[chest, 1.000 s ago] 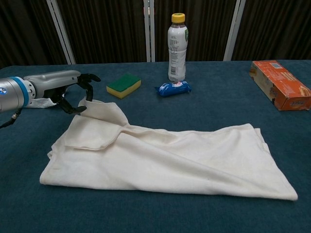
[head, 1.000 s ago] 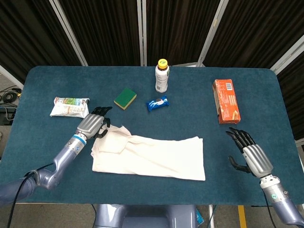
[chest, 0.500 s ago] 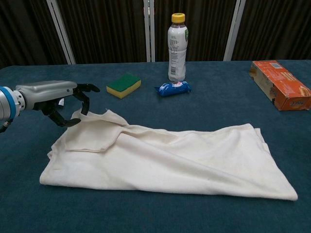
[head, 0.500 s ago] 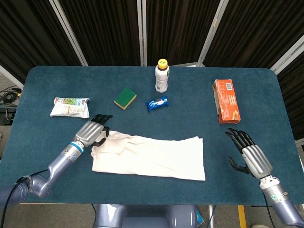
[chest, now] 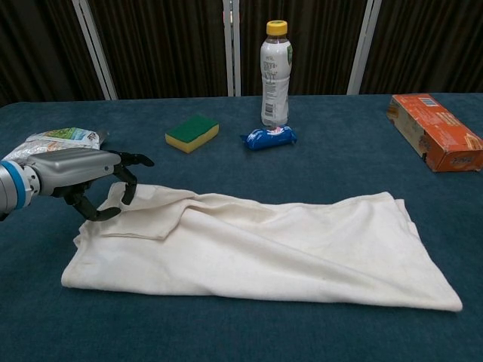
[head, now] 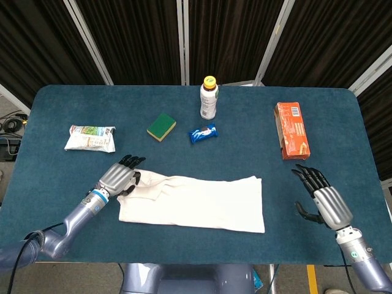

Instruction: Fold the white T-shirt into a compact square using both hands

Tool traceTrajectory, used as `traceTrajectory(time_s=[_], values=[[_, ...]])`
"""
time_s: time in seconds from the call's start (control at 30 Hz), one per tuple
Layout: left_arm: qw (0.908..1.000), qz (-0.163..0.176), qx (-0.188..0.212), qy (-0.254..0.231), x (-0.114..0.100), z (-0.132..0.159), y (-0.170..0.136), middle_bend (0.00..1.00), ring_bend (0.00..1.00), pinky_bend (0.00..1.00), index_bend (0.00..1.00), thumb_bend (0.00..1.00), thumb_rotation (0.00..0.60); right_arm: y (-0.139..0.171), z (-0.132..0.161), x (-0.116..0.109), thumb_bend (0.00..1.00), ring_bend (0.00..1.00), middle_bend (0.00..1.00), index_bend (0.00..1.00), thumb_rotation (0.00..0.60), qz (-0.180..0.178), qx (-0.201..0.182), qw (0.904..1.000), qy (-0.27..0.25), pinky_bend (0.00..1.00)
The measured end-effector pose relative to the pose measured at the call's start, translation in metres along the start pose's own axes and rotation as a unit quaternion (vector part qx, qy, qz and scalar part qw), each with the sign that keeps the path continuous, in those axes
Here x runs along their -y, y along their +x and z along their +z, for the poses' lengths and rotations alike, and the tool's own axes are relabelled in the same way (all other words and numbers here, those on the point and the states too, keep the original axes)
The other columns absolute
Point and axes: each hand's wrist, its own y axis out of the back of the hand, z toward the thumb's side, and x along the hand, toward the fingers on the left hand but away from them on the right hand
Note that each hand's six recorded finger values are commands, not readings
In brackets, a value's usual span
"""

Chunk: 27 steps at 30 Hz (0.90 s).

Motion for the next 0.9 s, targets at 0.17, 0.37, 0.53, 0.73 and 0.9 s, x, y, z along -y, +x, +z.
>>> traceTrajectory(time_s=[0.17,0.37,0.53,0.73,0.9], values=[[0.9999,-0.003,-0.001,0.014,0.002,-0.003,-0.003,0.00,0.00,0.00,0.51,0.45,0.600,0.000,0.000,-0.001,0.37,0.00,0.00,0.08,0.600,-0.001,-0.001,1.0000,-0.001,0.00],[0.9998,-0.011,0.001,0.017,0.003,-0.004,-0.008,0.00,0.00,0.00,0.13,0.07,0.600,0.000,0.001,-0.002,0.37,0.00,0.00,0.08,0.600,-0.003,-0.003,1.0000,-0.002,0.00],[0.9999,-0.009,0.002,0.012,-0.001,-0.005,-0.019,0.00,0.00,0.00,0.00,0.01,0.600,0.001,0.003,-0.005,0.37,0.00,0.00,0.08,0.600,-0.006,-0.005,1.0000,-0.004,0.00],[0.9999,0.001,0.009,-0.006,-0.009,-0.008,-0.039,0.00,0.00,0.00,0.00,0.01,0.600,0.002,0.006,-0.006,0.37,0.00,0.00,0.08,0.600,-0.007,-0.011,0.9999,-0.006,0.00],[0.9996,0.006,0.013,-0.025,-0.016,-0.010,-0.051,0.00,0.00,0.00,0.00,0.06,0.600,0.003,0.009,-0.008,0.37,0.00,0.00,0.08,0.600,-0.011,-0.016,0.9998,-0.008,0.00]])
